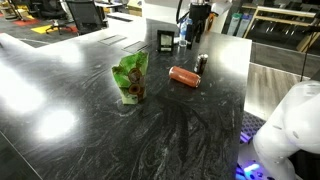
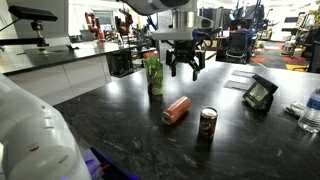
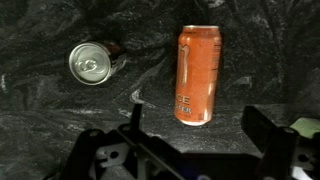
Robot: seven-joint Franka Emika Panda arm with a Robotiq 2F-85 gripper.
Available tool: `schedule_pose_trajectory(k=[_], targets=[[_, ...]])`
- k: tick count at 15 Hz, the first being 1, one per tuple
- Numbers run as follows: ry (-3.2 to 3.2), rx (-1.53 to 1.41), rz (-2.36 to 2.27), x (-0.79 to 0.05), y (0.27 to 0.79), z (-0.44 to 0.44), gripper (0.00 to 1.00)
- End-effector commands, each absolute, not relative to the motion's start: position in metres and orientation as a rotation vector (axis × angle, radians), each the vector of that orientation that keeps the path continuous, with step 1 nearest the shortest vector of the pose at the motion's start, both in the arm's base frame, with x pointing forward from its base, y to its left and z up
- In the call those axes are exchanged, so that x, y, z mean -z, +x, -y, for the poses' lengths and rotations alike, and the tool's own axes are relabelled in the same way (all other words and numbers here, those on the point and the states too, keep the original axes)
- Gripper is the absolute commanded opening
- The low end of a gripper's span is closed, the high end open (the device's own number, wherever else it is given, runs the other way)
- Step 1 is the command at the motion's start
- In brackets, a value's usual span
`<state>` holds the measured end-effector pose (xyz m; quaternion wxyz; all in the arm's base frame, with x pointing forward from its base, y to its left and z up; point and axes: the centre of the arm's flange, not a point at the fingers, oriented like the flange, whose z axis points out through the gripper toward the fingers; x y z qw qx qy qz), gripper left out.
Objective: Move the orange can, then put the black can upright
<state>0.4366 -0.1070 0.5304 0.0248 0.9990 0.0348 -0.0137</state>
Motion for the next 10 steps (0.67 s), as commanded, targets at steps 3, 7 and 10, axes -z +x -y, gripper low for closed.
schedule_pose_trajectory(k=[3, 7, 10], targets=[[3.065, -0.066, -0.159, -0.503, 0.437, 0.086, 1.0], [3.037, -0.083, -0.324, -0.493, 0.438, 0.074, 1.0], [2.995, -0.01, -0.586, -0.49, 0.43, 0.07, 1.0]])
